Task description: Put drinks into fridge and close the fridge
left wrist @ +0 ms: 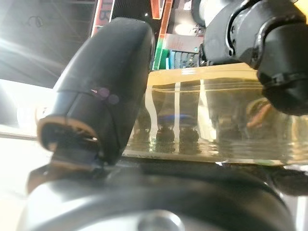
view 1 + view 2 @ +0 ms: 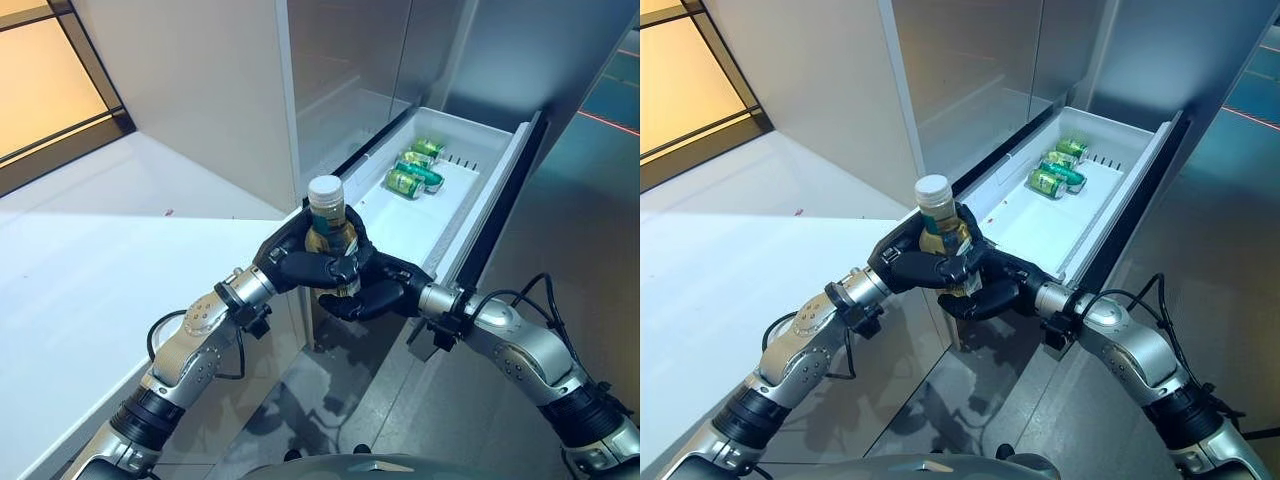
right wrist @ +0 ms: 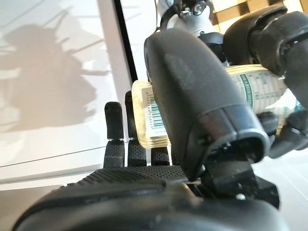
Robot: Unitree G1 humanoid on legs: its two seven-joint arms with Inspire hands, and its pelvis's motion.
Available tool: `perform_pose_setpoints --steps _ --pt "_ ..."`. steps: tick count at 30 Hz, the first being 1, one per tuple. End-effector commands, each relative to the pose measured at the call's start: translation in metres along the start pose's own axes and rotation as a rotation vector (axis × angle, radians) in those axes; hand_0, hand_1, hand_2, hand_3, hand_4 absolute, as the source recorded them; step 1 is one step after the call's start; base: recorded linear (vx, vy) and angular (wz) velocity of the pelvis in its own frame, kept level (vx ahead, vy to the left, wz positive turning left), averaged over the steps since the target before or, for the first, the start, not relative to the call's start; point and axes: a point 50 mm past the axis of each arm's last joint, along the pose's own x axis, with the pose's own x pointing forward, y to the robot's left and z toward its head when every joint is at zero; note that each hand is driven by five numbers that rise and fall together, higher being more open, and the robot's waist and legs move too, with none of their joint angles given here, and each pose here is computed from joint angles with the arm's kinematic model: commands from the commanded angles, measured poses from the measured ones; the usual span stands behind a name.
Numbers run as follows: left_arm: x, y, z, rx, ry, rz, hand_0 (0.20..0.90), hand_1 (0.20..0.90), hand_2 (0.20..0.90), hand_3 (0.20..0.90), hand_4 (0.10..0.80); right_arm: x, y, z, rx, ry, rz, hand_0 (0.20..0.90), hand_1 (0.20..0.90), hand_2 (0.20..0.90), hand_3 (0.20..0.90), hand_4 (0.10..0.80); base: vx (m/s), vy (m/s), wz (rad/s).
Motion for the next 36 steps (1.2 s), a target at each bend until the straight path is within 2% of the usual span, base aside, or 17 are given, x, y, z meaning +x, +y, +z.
perform_pose_setpoints --steps 1,10,11,12,13,27,36 --pt "0.057 -0.087 0.046 -0.058 -0.334 -0.584 0.300 0.300 0.300 0.200 0.100 0.029 0.022 0.076 -0.126 -0.268 0.122 0.900 0.900 0.900 0.900 0.800 0.011 -0.002 -0.05" --pt "0.062 -0.094 0.043 -0.109 -0.341 -0.591 0.300 0.300 0.300 0.200 0.100 0.046 0.037 0.078 0.001 -0.260 0.169 0.900 0.900 0.900 0.900 0.800 0.000 0.000 0.00" --pt "0.063 -0.095 0.043 -0.110 -0.342 -0.591 0.300 0.300 0.300 0.200 0.100 0.047 0.038 0.078 0.016 -0.261 0.173 0.589 0.589 0.589 0.538 0.438 0.000 0.000 0.00" --pt "0.063 -0.095 0.042 -0.110 -0.342 -0.592 0.300 0.300 0.300 0.200 0.100 0.048 0.039 0.078 0.031 -0.262 0.173 0.589 0.589 0.589 0.538 0.438 0.000 0.000 0.00" --pt "0.063 -0.095 0.042 -0.110 -0.342 -0.593 0.300 0.300 0.300 0.200 0.100 0.048 0.039 0.078 0.041 -0.264 0.171 0.300 0.300 0.300 0.200 0.100 0.000 0.000 0.00" --pt "0.063 -0.092 0.039 -0.140 -0.334 -0.549 0.300 0.300 0.300 0.200 0.100 0.048 0.026 0.083 0.198 -0.353 0.047 0.300 0.300 0.300 0.200 0.100 0.002 0.003 0.04" --pt "0.061 -0.079 0.037 -0.085 -0.325 -0.446 0.300 0.300 0.300 0.200 0.100 0.035 0.003 0.099 -0.005 -0.436 -0.132 0.300 0.300 0.300 0.200 0.100 0.000 0.000 0.00"
